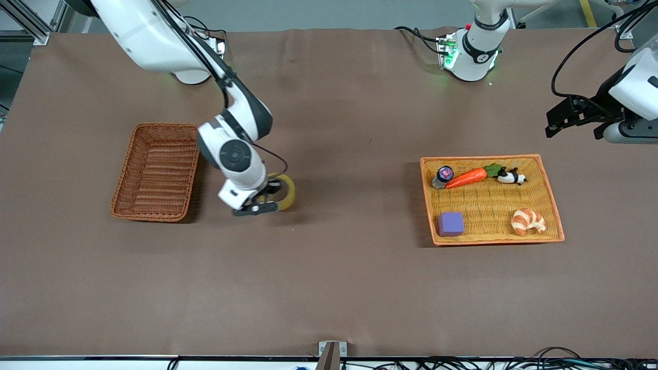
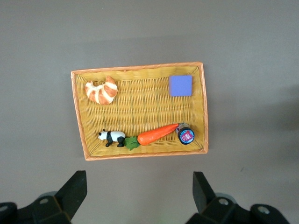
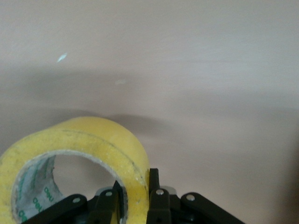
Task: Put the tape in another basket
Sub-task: 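Carry the tape with the right gripper and lower it into the basket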
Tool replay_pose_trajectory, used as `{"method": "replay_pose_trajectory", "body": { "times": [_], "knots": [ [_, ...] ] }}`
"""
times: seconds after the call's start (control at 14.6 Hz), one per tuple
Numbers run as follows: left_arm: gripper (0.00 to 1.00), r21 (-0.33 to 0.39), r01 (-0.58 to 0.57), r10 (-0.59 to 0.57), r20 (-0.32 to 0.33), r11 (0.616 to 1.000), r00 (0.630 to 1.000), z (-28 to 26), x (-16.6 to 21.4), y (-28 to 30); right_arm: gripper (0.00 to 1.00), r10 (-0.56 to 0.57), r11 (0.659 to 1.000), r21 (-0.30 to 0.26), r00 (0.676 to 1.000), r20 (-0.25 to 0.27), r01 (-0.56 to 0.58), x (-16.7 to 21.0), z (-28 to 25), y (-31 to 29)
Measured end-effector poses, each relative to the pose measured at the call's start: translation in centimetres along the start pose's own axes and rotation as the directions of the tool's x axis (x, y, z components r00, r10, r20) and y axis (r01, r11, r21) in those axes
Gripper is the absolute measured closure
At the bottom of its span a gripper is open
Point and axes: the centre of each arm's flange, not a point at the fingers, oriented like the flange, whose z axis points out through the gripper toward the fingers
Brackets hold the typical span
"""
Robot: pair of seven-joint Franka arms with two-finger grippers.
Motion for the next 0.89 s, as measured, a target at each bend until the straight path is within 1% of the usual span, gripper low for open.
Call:
{"method": "replay_pose_trajectory", "body": {
  "times": [0.14, 0.21, 0.34, 0.48, 0.62, 0.75, 0.89],
  "knots": [
    [0.0, 0.001, 0.007, -0.007, 0.005, 1.0, 1.0, 0.3, -0.3, 0.0, 0.78, 0.019, 1.0, -0.018, 1.0, 0.009, -0.019, 0.6, -5.5, 6.7],
    [0.0, 0.002, 0.008, -0.008, 0.004, 1.0, 1.0, 0.2, -0.4, 0.0, 0.78, 0.016, 1.0, -0.019, 0.999, 0.03, -0.016, 0.5, -7.3, 10.8],
    [0.0, 0.004, 0.01, -0.01, -0.002, 1.0, 1.0, 0.0, -0.6, -0.1, 0.78, -0.016, 1.0, -0.008, 0.997, 0.07, 0.016, 0.1, -8.8, 18.7],
    [0.0, 0.004, 0.01, -0.01, -0.022, 1.0, 1.0, -0.2, -0.4, -0.1, 0.78, -0.059, 0.998, 0.002, 0.992, 0.111, 0.059, -1.1, -7.5, 25.4],
    [0.0, 0.003, 0.012, -0.012, -0.034, 1.0, 0.999, -0.2, -0.3, -0.2, 0.78, -0.082, 0.997, 0.014, 0.986, 0.143, 0.081, -2.9, -4.6, 30.5],
    [0.0, 0.003, 0.019, -0.019, -0.037, 1.0, 0.999, -0.3, -0.3, -0.6, 0.78, -0.088, 0.996, 0.022, 0.985, 0.146, 0.086, -4.7, -1.6, 33.0],
    [0.0, 0.003, 0.022, -0.022, -0.04, 1.0, 0.999, -0.3, -0.2, -0.9, 0.78, -0.102, 0.995, 0.026, 0.987, 0.123, 0.1, -6.8, 1.6, 34.4]
  ]
}}
